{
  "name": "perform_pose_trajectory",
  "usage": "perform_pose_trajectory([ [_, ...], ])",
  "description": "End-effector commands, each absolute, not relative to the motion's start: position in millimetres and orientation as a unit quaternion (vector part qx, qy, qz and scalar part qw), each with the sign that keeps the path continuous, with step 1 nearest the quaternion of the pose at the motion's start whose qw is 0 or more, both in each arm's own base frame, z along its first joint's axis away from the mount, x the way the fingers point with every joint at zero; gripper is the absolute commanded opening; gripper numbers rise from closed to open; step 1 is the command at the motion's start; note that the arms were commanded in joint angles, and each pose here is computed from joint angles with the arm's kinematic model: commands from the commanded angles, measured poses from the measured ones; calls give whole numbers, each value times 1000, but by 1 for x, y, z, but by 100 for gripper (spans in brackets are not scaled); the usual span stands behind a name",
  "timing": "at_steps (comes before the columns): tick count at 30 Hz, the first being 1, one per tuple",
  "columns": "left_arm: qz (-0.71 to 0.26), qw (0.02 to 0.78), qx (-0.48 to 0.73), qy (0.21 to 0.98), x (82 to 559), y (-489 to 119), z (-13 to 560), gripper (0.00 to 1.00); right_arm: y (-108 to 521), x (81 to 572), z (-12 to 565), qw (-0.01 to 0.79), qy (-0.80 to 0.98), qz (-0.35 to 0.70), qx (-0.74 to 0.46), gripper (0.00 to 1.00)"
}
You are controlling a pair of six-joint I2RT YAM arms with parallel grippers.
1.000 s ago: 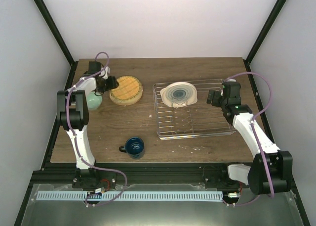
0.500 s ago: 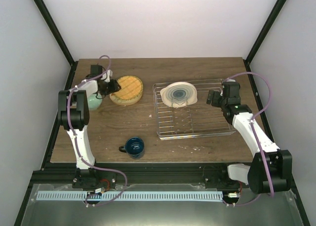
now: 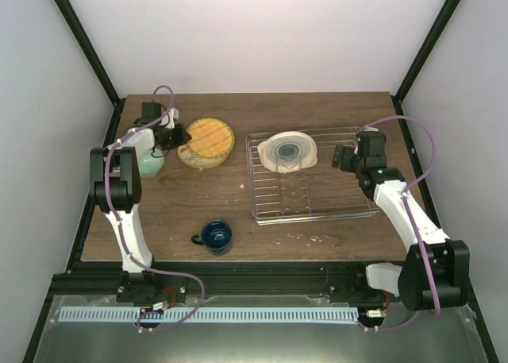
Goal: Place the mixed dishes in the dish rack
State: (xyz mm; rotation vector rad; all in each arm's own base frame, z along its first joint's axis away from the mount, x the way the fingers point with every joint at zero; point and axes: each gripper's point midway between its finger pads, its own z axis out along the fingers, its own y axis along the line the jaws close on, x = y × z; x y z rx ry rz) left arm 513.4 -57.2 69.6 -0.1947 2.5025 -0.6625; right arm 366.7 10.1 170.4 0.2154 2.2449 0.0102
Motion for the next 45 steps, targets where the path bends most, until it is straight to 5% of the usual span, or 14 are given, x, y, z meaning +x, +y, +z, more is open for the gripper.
perform_pose_trajectory([
  [1,-188,245,-75,948,496,-43,51,2,9,371,181,438,895,4,89,100],
  [41,-83,292,-60,951,486,-5,103,0,10,374,174,428,900,4,86,100],
  [45,-90,277,-60,955,485,-8,89,7,10,374,173,426,901,4,86,100],
])
